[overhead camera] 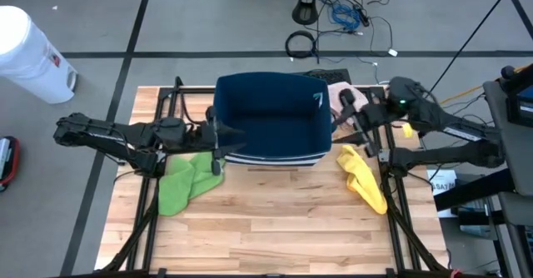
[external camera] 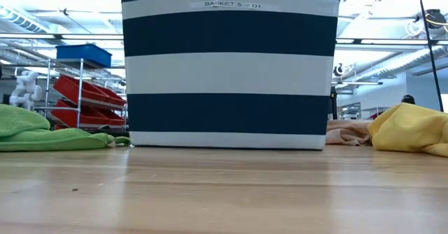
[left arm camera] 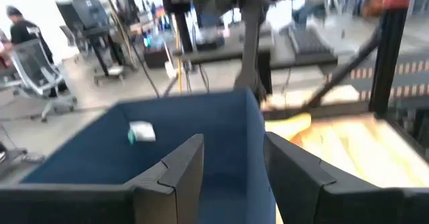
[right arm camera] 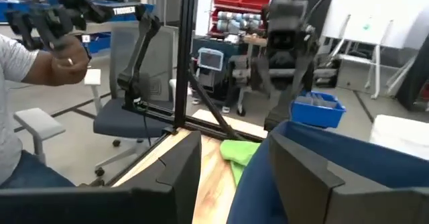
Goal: Fold towel
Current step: Fold the yellow towel
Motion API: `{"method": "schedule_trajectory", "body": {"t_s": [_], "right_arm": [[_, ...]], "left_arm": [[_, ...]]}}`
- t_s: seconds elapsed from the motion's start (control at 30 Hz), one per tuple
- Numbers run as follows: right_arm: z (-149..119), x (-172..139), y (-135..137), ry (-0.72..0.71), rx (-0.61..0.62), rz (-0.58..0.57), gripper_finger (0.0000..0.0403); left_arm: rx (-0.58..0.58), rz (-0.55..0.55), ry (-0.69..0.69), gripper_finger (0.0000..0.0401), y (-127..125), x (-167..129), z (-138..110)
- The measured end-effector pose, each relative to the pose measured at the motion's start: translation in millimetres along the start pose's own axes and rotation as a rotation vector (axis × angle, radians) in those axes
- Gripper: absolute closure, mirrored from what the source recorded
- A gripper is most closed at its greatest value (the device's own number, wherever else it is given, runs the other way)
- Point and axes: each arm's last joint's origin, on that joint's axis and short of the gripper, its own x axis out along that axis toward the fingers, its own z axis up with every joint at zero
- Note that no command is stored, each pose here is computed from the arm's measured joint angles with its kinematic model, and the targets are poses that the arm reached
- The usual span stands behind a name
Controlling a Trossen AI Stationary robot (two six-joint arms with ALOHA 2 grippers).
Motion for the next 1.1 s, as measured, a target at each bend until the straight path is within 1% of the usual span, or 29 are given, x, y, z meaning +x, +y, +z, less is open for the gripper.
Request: {"method": "schedule_trajectory", "body": {"t_s": [0.03,0.1,0.23,0.3,0.4,0.47,0.57,0.67,0.83,0.9,0.97,1.1], "right_arm": [[-1,5,-2,-0.007,-0.01,0.008,0.0241],[2,13,-3,-0.045,-0.067,0.028,0.0241],[12,25,2,-0.163,-0.189,0.065,0.0241],[21,26,6,-0.239,-0.24,0.079,0.0241],[31,21,17,-0.318,-0.268,0.108,0.0241],[36,15,24,-0.338,-0.24,0.131,0.0241],[38,2,34,-0.321,-0.166,0.169,0.0241],[34,-8,42,-0.252,-0.078,0.216,0.0241],[15,-14,50,-0.044,0.126,0.254,0.0241],[4,-14,52,0.063,0.219,0.255,0.0241],[-9,-12,54,0.19,0.309,0.226,0.0241],[-32,-8,58,0.441,0.456,0.183,0.0241]], "left_arm": [[-0.007,0.004,-0.035,0.0238,1,0,3],[0.007,-0.019,-0.112,0.0238,0,-1,11],[0.101,-0.092,-0.274,0.0238,-10,-6,26],[0.147,-0.115,-0.329,0.0238,-15,-9,31],[0.162,-0.185,-0.326,0.0238,-23,-11,30],[0.123,-0.261,-0.278,0.0238,-29,-12,25],[0.039,-0.398,-0.179,0.0238,-38,-14,16],[-0.033,-0.485,-0.084,0.0238,-48,-17,9],[-0.094,-0.55,0.026,0.0238,-60,-23,2],[-0.121,-0.555,0.087,0.0238,-61,-24,-3],[-0.145,-0.548,0.156,0.0238,-61,-24,-9],[-0.166,-0.495,0.3,0.0238,-62,-22,-23]]}}
